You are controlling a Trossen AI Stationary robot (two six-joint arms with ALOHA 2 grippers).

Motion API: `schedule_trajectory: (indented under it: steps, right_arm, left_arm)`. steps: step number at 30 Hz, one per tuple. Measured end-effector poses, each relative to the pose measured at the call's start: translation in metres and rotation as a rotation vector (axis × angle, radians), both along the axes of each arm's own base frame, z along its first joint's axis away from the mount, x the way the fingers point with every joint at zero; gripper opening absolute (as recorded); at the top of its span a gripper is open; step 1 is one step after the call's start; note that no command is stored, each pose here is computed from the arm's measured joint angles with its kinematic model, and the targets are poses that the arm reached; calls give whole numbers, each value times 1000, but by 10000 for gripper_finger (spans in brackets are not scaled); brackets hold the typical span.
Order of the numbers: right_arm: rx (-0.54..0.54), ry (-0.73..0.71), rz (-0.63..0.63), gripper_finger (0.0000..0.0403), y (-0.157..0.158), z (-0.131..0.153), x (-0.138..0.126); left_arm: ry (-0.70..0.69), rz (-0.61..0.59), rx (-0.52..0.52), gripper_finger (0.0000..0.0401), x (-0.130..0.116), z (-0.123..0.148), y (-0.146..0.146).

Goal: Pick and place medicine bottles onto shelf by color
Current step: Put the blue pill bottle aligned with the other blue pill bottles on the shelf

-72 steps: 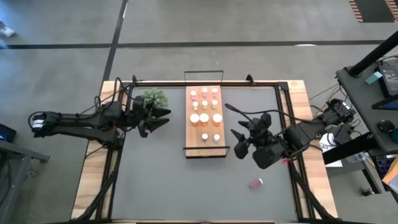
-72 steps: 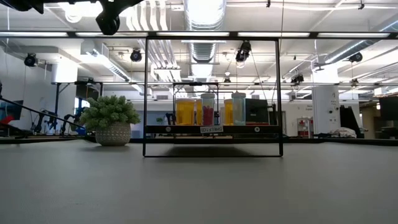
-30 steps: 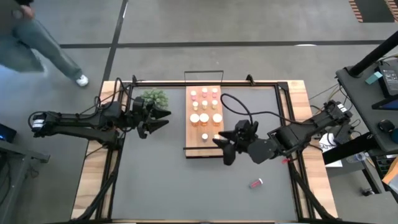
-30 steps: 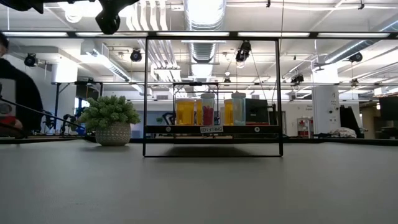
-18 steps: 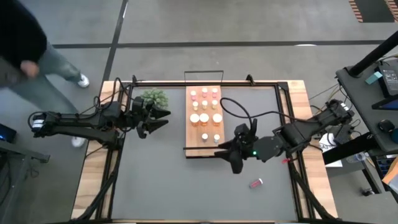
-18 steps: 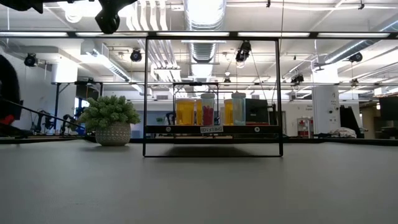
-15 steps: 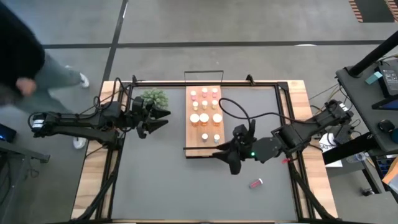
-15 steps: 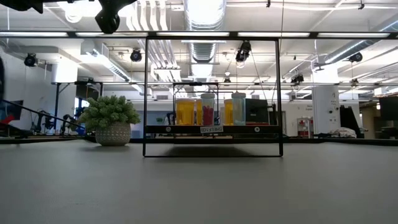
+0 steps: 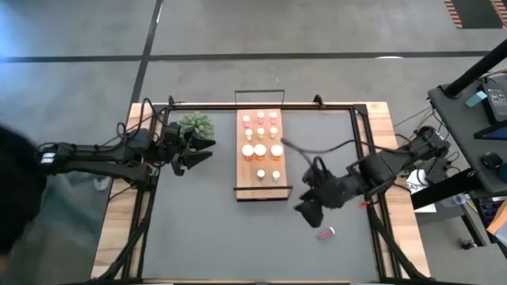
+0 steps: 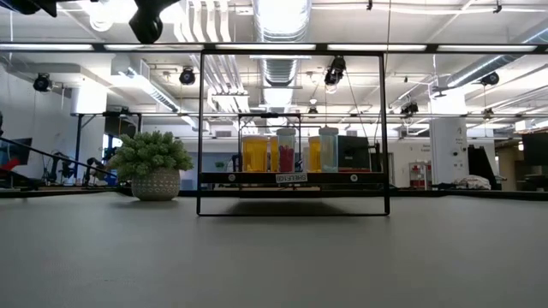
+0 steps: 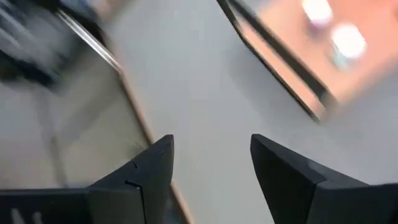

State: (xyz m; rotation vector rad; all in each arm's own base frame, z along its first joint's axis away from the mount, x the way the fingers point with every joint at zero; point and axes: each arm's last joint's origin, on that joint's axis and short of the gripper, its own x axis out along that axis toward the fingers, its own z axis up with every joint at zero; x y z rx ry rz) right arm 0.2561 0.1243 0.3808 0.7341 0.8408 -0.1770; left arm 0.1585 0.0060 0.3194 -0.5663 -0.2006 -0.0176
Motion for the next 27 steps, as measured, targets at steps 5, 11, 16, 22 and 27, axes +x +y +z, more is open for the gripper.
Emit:
schedule_trajectory:
  steps: [5,11,16,22,27]
  right_arm:
    - [-176,279,191,203,4,-20,-24]
    - [-445,372,563,203,20,-41,-46]
    - [-568,365,741,203,35,-67,-56]
    - [-596,371,810,203,43,-105,-67]
    - [-562,272,837,203,51,-134,-73]
  left_arm:
    - [-2,0,0,262,-1,0,0]
    - [2,0,-1,262,0,0,0]
    - [2,0,-3,262,0,0,0]
    - [4,-5,-28,262,1,-1,0]
    - [6,-5,-29,262,2,-1,0]
